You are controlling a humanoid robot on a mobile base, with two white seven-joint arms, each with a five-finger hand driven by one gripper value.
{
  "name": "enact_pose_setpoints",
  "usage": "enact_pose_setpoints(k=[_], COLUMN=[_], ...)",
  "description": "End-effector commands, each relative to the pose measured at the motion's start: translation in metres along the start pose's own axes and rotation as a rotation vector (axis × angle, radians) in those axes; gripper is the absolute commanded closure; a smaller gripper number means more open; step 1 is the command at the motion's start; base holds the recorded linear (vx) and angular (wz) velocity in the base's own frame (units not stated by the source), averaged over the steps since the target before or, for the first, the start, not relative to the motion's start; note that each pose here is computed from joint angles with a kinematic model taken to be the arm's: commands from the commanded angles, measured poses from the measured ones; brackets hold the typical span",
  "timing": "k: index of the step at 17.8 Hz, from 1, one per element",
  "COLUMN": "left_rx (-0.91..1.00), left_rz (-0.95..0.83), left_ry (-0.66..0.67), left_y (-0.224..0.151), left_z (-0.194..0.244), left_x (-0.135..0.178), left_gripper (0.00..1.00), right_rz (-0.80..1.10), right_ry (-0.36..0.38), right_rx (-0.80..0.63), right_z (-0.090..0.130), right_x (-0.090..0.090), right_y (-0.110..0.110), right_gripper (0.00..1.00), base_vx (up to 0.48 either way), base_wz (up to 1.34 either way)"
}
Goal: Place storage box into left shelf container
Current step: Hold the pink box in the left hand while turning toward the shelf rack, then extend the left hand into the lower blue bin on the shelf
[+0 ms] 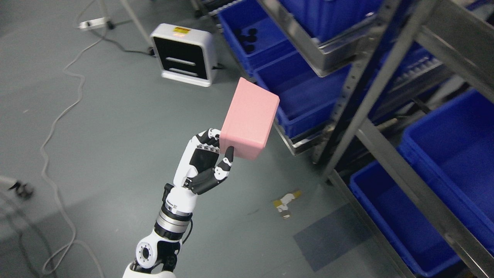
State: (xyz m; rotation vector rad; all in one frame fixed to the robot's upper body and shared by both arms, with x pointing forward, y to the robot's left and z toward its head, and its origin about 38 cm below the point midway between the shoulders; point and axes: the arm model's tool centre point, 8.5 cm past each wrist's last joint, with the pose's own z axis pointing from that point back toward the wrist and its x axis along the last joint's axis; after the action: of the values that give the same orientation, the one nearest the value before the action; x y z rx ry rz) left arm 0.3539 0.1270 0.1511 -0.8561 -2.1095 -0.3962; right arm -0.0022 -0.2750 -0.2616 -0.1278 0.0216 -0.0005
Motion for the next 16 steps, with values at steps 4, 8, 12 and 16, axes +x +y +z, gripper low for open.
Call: enact_pose_setpoints(k=[4,8,12,16], left_rx=[-0.146,-0.217,-0.363,-0.556], left_rz=[0.009,-0.205,-0.458,-0.637], left_ry=[0.21,0.314,0.45,0.566], left_y=[-0.039,0.027,0.1,0.132], left_z=[0.059,0.057,0.029,-0.028], left_x=[-0.036,-0.023,-0.006,-0.006], left_gripper=[0.97,0.97,0.97,0.96], right_rz=[-0.004,-0.004,-0.004,-0.004], right_ry=[-0.008,-0.008,-0.008,-0.008], right_rx=[-0.02,-0.02,-0.02,-0.02], right_z=[-0.001,-0.001,-0.001,-0.001], right_x=[0.0,0.0,0.0,0.0], right_y=[-0.012,-0.012,-0.012,-0.012], right_gripper=[0.0,0.0,0.0,0.0], base_vx=[0.252,0.185,0.133,0.085], base_wz=[-1.14,-0.97,-0.84,-0.57])
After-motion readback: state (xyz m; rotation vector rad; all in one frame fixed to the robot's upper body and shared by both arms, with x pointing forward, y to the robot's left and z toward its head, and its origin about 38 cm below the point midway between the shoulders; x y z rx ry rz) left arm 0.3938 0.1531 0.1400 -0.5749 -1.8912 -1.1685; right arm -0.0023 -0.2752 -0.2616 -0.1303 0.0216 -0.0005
